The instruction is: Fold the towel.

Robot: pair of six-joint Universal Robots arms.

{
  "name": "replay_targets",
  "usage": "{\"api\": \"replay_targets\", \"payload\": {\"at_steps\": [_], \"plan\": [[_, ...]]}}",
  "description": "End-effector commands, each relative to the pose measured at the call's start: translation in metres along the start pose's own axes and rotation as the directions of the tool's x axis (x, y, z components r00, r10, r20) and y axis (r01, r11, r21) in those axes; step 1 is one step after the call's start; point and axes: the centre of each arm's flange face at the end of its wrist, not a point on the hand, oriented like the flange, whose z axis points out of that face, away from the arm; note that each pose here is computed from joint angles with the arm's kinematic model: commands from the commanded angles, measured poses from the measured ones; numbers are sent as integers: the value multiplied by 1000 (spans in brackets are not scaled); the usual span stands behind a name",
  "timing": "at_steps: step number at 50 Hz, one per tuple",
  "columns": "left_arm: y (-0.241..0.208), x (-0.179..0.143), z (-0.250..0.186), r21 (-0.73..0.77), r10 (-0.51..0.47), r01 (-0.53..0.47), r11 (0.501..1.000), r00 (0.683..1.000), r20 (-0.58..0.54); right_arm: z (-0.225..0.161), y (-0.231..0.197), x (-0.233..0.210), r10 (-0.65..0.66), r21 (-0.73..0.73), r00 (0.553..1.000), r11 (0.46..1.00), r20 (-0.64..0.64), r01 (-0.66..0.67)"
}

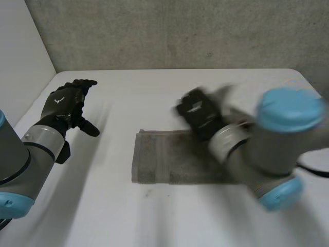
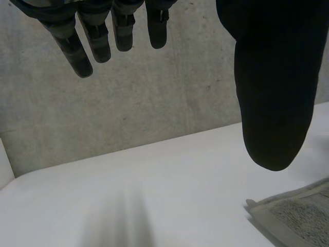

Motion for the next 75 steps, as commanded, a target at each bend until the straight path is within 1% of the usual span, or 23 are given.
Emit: {"api": "replay_targets", "payload": {"at_steps": [1, 5, 10, 12, 14, 16, 23, 25, 29, 31, 33, 37, 40, 46, 48, 50, 54, 59, 62, 66, 71, 74, 75], "plan": [[-1, -1, 0, 2, 1, -1, 1000, 1000, 3, -5, -29, -113, -39, 126, 957, 992, 287, 3], [-1, -1, 0, 2, 4, -4, 1000, 1000, 1, -11, -24, -155, -50, 120, 927, 993, 371, 5], [3, 2, -1, -8, 7, -7, 1000, 1000, -9, -13, -24, -151, -39, 93, 936, 996, 350, 7], [5, 6, -1, -11, 17, -17, 1000, 1000, -22, -14, -29, -140, -24, 77, 952, 997, 304, 1], [6, 10, 0, -11, 19, -20, 1000, 999, -34, -11, -32, -98, 60, 15, 985, 998, 160, -63], [9, 17, 1, -14, 19, -20, 1000, 998, -56, -10, -23, -72, 121, -29, 989, 992, 84, -119], [35, 69, 4, -68, 25, -39, 997, 980, -195, -30, 12, -15, 321, -112, 946, 940, -41, -323], [43, 76, 5, -82, 33, -51, 995, 977, -210, -43, 43, -2, 368, -187, 927, 908, -74, -376], [61, 84, 5, -107, 93, -116, 987, 975, -203, -55, 72, 4, 399, -262, 911, 873, -101, -412], [76, 88, 5, -116, 190, -213, 970, 965, -180, -60, 81, 4, 407, -284, 908, 862, -105, -419], [82, 89, 4, -124, 226, -249, 960, 958, -175, -68, 101, 5, 409, -334, 902, 838, -136, -431], [99, 95, -3, -155, 269, -302, 941, 942, -201, -70, 117, 2, 374, -373, 916, 837, -143, -401], [104, 100, -11, -167, 274, -313, 935, 936, -221, -67, 126, 7, 301, -369, 941, 866, -157, -339], [104, 100, -21, -180, 273, -316, 932, 935, -227, -53, 114, 24, 115, -311, 979, 936, -171, -165], [76, 101, -23, -116, 262, -290, 950, 942, -211, -47, 101, 27, 87, -272, 981, 953, -172, -132], [53, 98, -22, -63, 240, -255, 965, 953, -185, -32, 55, 11, 61, -145, 990, 986, -129, -80], [13, 80, -18, 17, 178, -177, 984, 978, -113, -23, 22, -11, 36, -58, 996, 997, -86, -41], [-40, 30, -14, 128, 104, -108, 986, 994, 38, -18, -20, -53, 10, 75, 1000, 997, 17, -11], [-46, 23, -17, 139, 101, -109, 984, 993, 61, -23, -36, -92, -8, 136, 993, 991, 122, -9], [-47, 4, -19, 119, 97, -111, 987, 988, 119, -31, -27, -137, -26, 126, 966, 992, 258, -7], [-35, 10, -27, 52, 87, -91, 995, 994, 73, -32, -20, -144, -18, 96, 961, 995, 277, -9], [-32, 22, -30, 20, 35, -35, 999, 999, 16, -35, -29, -126, 11, 83, 973, 996, 229, -31], [-32, 22, -30, 20, 35, -35, 999, 999, 16, -35, -38, -103, 65, 77, 984, 994, 164, -78]]}}
